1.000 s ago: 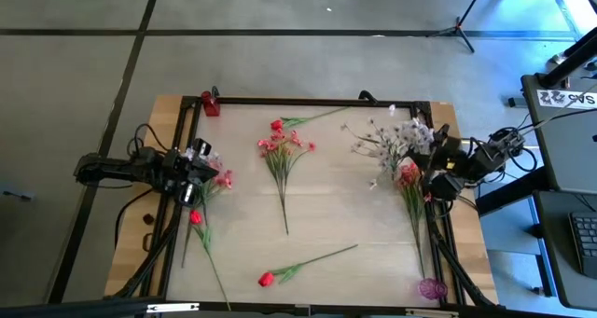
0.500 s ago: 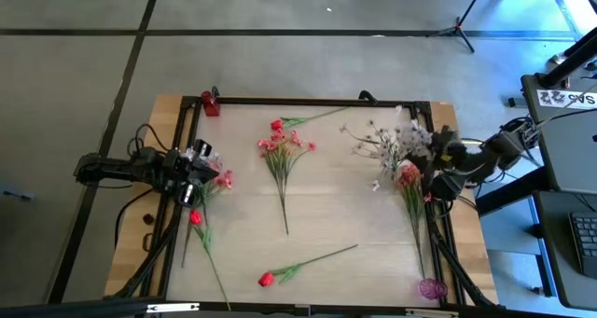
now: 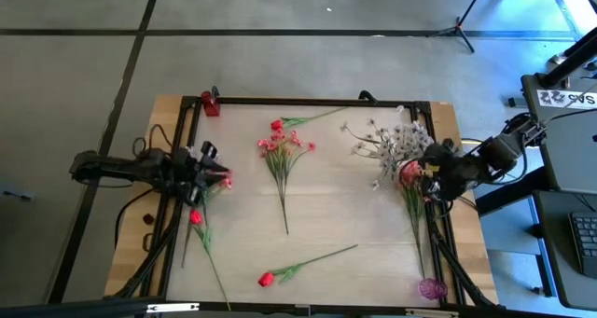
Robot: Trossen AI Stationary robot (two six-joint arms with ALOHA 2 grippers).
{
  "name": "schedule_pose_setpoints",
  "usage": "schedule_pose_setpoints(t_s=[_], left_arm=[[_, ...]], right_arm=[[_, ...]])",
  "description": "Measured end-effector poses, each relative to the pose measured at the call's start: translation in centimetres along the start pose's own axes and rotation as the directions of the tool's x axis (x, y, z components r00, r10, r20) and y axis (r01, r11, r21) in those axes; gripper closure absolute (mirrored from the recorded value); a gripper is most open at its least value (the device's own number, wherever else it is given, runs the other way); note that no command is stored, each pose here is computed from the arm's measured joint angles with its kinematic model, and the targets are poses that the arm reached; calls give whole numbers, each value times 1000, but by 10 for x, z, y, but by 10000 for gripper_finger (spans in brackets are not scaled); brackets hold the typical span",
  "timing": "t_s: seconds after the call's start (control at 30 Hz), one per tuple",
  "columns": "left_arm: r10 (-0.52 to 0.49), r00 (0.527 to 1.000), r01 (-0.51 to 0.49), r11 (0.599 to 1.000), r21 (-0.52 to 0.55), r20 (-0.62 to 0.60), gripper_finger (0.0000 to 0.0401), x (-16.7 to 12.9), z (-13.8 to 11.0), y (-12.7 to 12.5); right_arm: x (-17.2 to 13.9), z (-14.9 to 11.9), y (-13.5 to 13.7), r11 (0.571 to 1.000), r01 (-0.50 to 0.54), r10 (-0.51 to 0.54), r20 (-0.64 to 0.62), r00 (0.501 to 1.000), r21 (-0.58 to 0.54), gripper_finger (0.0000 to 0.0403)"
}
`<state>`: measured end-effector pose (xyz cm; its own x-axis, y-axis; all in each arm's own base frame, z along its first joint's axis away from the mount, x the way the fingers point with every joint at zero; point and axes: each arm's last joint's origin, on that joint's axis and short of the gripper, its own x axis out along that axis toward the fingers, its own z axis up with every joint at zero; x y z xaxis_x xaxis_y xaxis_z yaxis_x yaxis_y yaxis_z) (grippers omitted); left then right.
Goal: Sort flowers into vase by color
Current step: Put the white flowers into the transparent vase
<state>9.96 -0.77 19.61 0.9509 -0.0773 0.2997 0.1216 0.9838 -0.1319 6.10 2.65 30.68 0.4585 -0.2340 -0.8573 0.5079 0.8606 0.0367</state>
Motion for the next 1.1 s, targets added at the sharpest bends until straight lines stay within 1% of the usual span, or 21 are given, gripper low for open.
schedule_pose_setpoints(t_s=[0.07,0.17,0.23,0.37,0.43,0.53,0.6,0.7,0.77,0.8,0.87,0.93,0.97,1.03,1.1], left_arm=[[28,999,-28,999,-22,-17,288,4,-2,1],[44,999,-45,998,-34,-26,266,10,-5,2],[64,997,-66,997,-37,-46,258,17,-7,3],[194,969,-202,979,-33,-154,254,34,-10,7],[281,931,-292,956,-15,-235,254,46,-12,9],[419,835,-435,899,38,-355,254,64,-10,13],[468,771,-499,865,48,-432,254,75,-5,13],[482,662,-564,825,42,-574,254,86,3,11],[468,581,-605,796,32,-666,254,91,7,5],[457,548,-625,780,20,-701,254,93,9,0],[421,478,-673,739,-13,-771,254,96,13,-9],[358,411,-723,689,-61,-838,255,97,13,-19],[321,382,-750,656,-88,-866,256,97,12,-25],[263,317,-811,573,-116,-911,256,95,7,-35],[234,247,-868,485,-107,-940,256,90,-1,-43]], right_arm=[[0,0,4,999,-37,37,-47,998,0,107],[1,-1,9,998,-46,51,-132,990,42,107],[2,-1,12,994,-67,81,-162,983,89,107],[1,2,20,980,-155,173,-142,975,129,107],[2,5,25,975,-189,203,-126,971,117,107],[4,8,33,972,-213,224,-114,968,99,107],[6,9,38,973,-215,225,-125,966,89,107],[9,9,43,976,-207,215,-157,964,66,107],[12,8,45,978,-202,209,-183,961,56,107],[14,6,46,978,-205,210,-203,956,47,107],[18,3,46,977,-212,214,-245,946,32,107],[23,-2,46,978,-207,205,-285,936,22,107],[26,-4,45,979,-205,200,-301,932,15,107],[29,-9,45,978,-210,192,-317,929,-23,107],[31,-14,46,973,-219,186,-313,931,-71,107]])
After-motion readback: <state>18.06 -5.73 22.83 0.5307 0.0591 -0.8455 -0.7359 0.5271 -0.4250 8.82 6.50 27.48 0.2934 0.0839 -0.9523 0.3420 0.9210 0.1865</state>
